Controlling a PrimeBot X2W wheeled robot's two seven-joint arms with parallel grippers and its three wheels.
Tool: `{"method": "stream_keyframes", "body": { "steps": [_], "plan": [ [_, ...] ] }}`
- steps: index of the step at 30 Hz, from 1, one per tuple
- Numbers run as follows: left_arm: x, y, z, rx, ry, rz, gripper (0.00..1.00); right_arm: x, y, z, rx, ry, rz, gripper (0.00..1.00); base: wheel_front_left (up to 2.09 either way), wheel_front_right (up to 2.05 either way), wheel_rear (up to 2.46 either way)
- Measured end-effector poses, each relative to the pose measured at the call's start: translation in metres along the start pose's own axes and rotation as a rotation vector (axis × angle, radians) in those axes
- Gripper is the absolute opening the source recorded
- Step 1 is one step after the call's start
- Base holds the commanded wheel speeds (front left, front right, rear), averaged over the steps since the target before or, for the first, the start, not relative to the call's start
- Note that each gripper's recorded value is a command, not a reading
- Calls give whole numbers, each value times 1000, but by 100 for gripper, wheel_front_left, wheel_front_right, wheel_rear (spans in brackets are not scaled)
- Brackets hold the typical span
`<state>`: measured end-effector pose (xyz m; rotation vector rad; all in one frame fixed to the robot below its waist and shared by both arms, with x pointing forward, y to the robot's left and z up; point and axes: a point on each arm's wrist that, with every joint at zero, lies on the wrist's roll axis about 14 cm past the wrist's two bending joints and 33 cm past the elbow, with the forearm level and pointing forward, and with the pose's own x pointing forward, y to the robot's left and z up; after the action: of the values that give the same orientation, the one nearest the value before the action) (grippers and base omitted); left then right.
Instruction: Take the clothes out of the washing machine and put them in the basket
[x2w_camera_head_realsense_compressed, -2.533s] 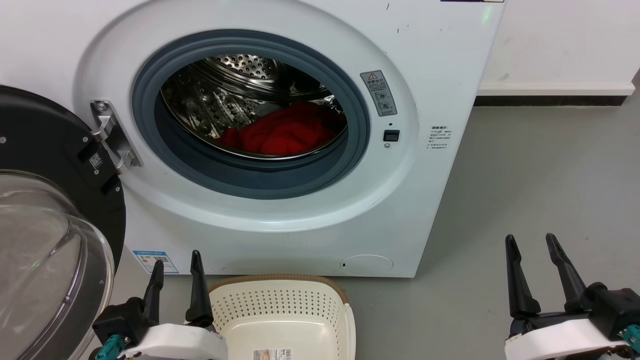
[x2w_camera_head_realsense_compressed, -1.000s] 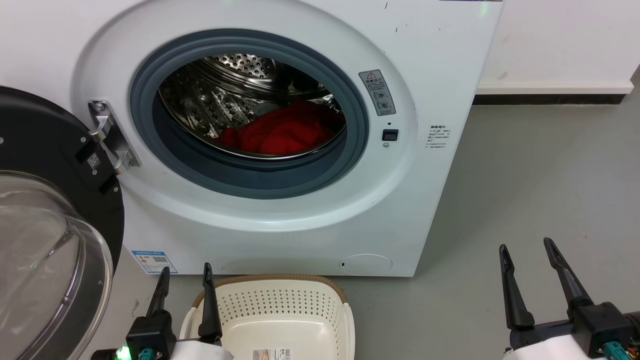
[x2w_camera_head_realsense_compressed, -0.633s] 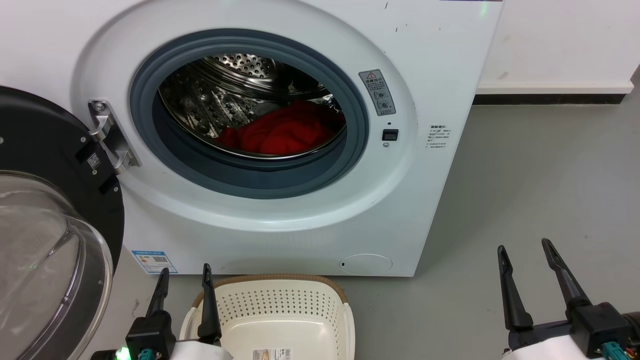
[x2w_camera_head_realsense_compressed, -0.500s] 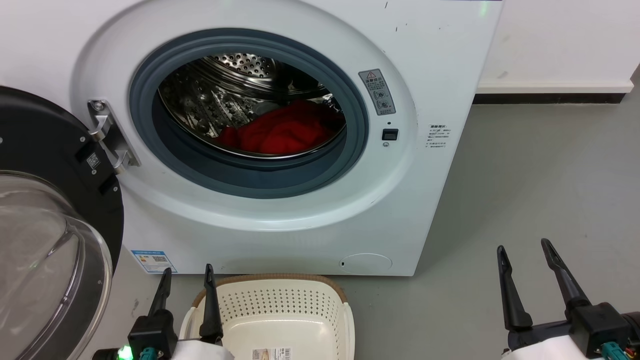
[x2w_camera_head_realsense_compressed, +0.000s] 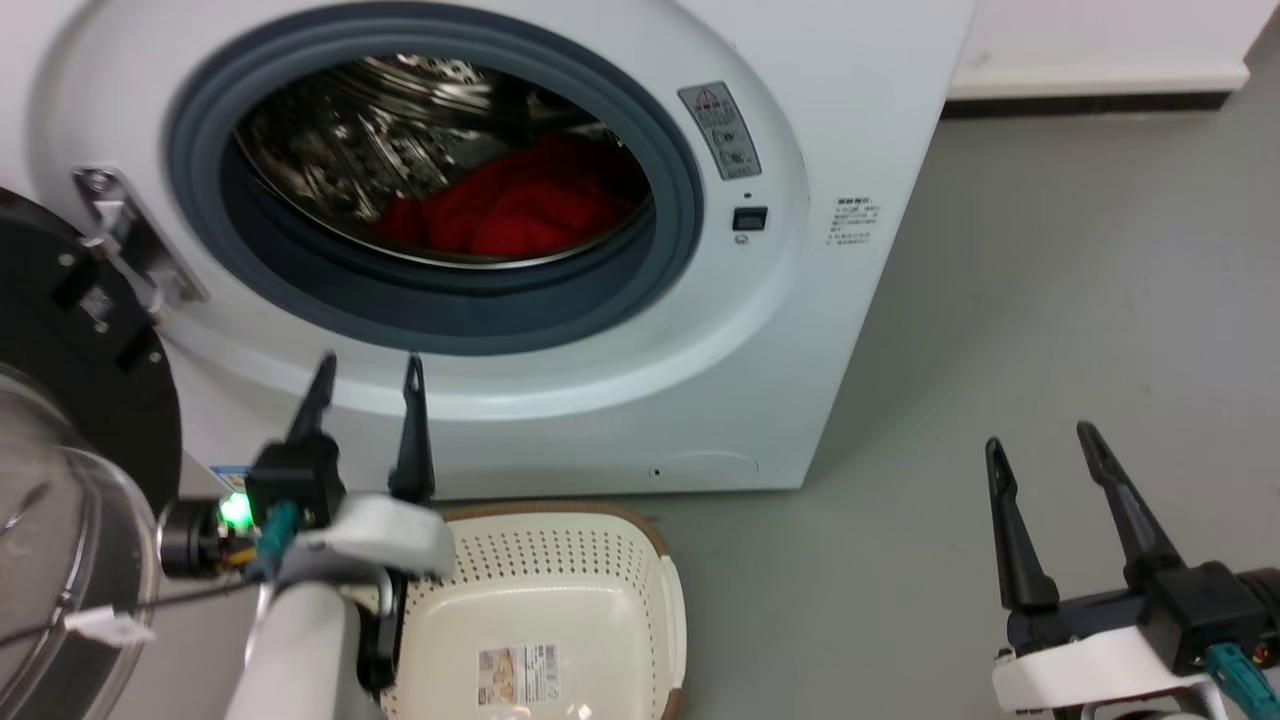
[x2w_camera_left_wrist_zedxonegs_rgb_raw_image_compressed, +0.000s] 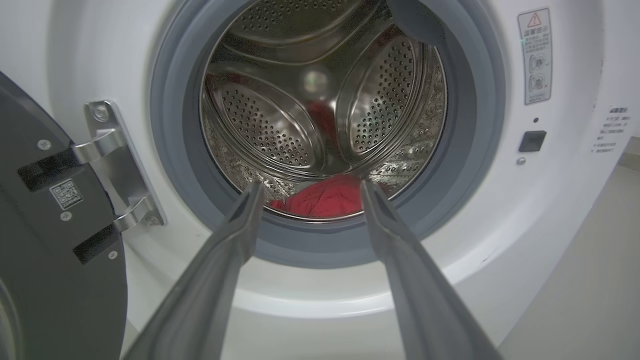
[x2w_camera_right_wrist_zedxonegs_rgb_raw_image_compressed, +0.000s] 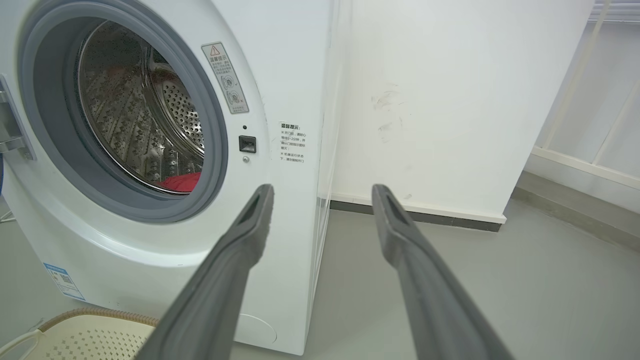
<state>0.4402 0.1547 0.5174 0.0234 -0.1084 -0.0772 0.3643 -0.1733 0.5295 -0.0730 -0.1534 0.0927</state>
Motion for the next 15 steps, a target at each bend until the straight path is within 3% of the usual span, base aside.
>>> {"method": "stream_keyframes", "body": {
  "steps": [15],
  "plan": [
    [163, -17, -41, 71, 41, -102, 100, 51, -32, -37, 16, 50, -79, 100, 0, 0, 0]
  ]
}}
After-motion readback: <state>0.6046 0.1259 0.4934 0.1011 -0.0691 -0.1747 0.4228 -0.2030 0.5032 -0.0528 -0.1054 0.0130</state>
